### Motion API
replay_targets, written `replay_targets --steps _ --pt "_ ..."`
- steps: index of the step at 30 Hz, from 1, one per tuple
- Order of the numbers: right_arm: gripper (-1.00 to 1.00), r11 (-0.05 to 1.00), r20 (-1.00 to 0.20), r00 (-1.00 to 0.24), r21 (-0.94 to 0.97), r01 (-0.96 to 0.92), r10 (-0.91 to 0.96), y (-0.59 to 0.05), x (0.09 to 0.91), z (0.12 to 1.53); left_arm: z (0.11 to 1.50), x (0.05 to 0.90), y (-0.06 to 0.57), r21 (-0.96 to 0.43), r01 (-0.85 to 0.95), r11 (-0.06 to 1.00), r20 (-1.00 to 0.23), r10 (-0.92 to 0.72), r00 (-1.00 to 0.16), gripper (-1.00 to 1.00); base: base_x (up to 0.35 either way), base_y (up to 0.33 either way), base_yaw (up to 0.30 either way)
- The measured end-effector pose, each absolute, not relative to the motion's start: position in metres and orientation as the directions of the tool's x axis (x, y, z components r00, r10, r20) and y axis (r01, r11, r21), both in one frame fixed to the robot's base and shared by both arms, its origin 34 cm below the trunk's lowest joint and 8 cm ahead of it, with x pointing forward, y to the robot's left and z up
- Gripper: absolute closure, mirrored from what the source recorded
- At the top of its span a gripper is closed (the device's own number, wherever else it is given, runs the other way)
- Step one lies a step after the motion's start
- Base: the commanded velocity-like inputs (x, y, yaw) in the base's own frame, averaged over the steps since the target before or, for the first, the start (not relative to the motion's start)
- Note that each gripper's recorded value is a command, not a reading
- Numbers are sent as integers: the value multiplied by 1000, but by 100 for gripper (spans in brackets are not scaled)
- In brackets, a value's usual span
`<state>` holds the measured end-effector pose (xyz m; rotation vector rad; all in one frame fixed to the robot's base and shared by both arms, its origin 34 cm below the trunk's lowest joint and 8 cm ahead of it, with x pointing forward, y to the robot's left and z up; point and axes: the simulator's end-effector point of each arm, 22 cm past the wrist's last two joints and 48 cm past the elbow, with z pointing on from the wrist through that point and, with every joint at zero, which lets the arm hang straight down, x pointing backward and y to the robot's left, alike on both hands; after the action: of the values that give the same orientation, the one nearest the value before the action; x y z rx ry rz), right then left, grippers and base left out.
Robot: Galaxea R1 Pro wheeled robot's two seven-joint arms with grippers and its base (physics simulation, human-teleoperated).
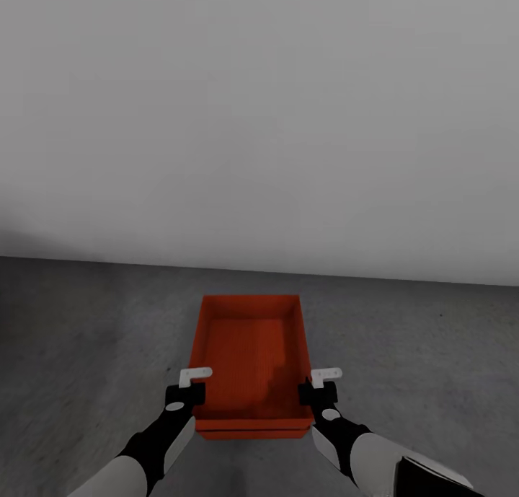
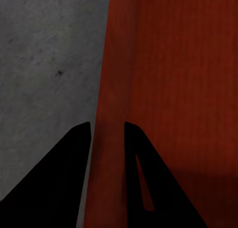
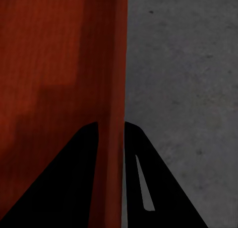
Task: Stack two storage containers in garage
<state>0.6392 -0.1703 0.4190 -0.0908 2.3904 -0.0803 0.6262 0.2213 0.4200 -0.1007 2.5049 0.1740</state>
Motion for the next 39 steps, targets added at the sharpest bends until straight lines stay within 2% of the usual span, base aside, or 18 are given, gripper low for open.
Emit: replay_targets --steps 39 --pt "100 995 -679 -728 -84 -53 -96 -169 636 413 412 621 222 90 -138 986 -592 -58 -804 100 0 0 0"
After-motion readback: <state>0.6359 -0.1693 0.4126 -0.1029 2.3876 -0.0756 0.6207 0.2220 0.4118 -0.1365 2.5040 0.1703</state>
